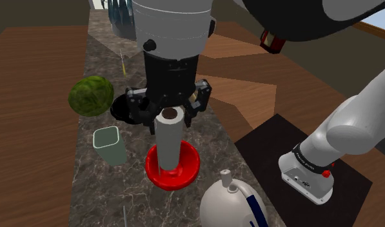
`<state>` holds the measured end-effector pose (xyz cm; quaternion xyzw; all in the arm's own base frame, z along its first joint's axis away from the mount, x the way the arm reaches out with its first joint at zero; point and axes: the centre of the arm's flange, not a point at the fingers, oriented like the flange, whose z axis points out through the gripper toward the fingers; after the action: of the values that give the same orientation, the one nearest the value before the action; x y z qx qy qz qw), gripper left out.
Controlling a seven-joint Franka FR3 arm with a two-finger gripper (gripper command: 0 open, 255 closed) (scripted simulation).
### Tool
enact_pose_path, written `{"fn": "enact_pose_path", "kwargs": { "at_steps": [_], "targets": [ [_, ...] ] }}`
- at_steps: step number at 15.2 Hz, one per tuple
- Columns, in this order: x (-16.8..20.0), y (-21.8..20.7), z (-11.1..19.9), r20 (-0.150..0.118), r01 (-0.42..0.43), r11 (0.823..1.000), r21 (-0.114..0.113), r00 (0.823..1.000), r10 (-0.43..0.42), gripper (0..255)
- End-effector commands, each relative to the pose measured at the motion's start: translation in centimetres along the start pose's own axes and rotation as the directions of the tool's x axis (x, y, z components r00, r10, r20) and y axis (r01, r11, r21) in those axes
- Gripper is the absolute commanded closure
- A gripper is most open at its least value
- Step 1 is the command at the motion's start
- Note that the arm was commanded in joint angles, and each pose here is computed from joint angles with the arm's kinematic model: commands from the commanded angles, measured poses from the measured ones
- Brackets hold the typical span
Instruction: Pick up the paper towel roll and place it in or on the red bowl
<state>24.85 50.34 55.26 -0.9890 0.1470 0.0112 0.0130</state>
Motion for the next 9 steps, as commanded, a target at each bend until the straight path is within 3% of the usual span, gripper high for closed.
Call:
{"fn": "enact_pose_path", "kwargs": {
  "at_steps": [1, 9],
  "targets": [
    [0.18, 0.07, 1.09, 0.000, 0.000, 1.000, 0.000, 1.000, 0.000, 255],
    [0.20, 0.08, 1.83, 0.000, 0.000, 1.000, 0.000, 1.000, 0.000, 255]
  ]
}}
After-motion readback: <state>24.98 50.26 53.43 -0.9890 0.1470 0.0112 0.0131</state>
